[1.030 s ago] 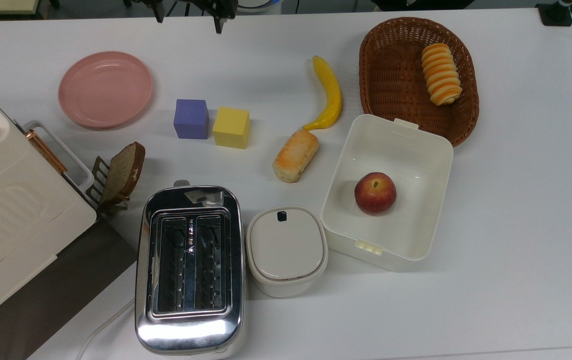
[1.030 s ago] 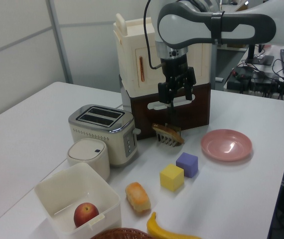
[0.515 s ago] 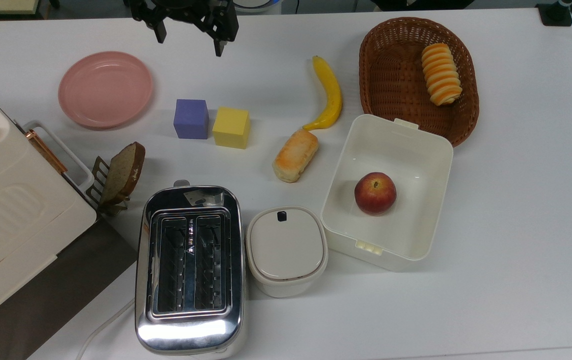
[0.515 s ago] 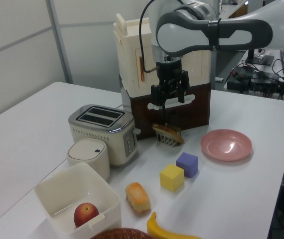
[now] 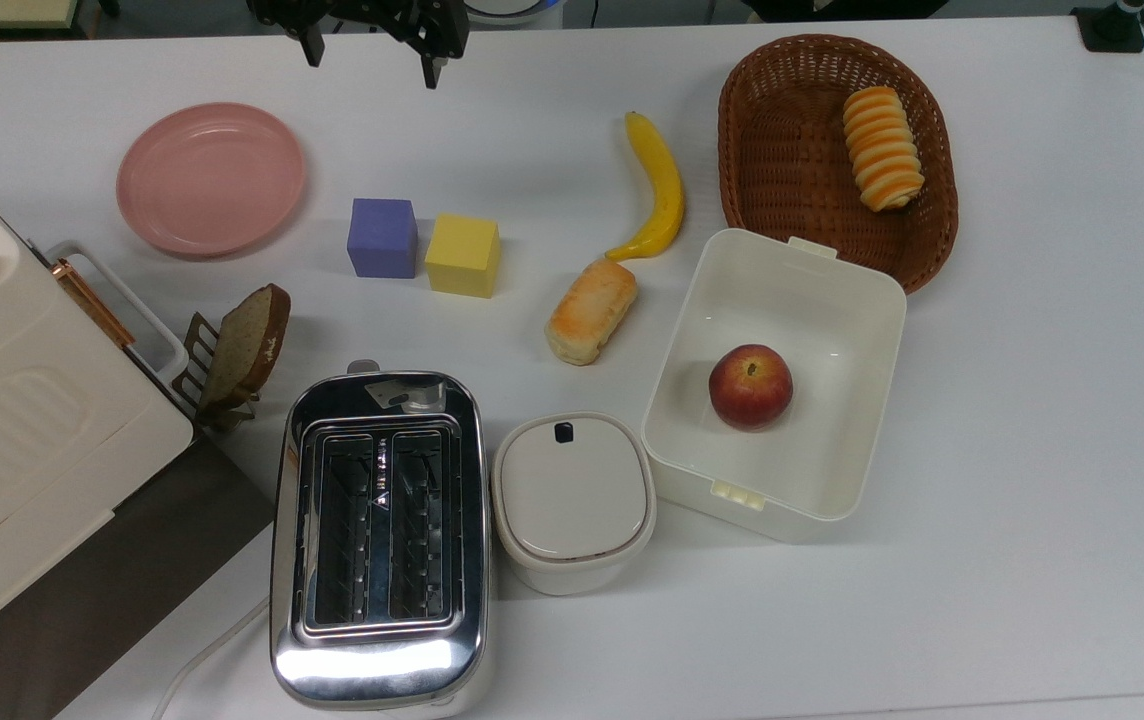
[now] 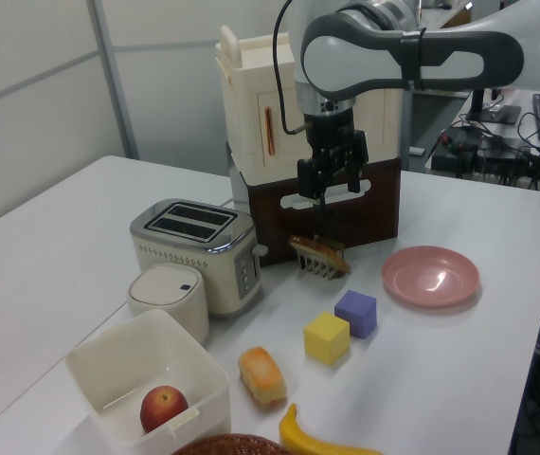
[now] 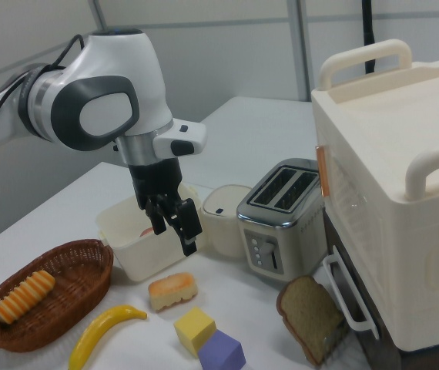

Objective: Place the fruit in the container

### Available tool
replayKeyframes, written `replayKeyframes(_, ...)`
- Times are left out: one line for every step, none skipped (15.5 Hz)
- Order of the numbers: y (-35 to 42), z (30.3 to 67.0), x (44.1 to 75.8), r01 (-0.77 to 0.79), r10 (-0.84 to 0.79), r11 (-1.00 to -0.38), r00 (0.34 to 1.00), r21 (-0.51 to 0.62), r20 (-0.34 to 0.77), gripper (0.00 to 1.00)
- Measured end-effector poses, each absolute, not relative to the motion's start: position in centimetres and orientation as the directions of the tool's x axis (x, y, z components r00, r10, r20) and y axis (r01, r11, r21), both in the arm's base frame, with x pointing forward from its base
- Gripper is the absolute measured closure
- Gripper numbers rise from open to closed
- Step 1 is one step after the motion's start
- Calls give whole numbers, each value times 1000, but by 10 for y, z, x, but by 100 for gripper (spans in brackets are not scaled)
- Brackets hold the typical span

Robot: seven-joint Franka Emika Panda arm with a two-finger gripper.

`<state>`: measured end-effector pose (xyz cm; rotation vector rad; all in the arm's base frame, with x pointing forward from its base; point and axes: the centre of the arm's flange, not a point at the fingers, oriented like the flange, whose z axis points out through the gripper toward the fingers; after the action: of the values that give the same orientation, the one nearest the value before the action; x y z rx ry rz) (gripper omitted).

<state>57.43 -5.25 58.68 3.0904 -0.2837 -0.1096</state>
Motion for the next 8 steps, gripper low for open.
replayKeyframes(-52, 587, 574, -180, -183, -983, 981, 43, -67, 0)
replayKeyframes(-52, 587, 574, -180, -183, -983, 981, 43, -67, 0)
replayKeyframes(-52, 587, 574, -181, -183, -983, 981, 43, -67, 0)
replayKeyframes(-52, 587, 574, -181, -183, -983, 981, 43, -67, 0)
replayKeyframes(-52, 587, 574, -180, -183, -983, 981, 42, -66, 0)
replayKeyframes(-51, 588, 574, -179, -181, -983, 981, 42, -65, 0)
replayKeyframes(-49, 590, 573, -176, -178, -984, 982, 42, -62, 0)
replayKeyframes(-46, 592, 571, -171, -174, -984, 983, 42, -58, 0)
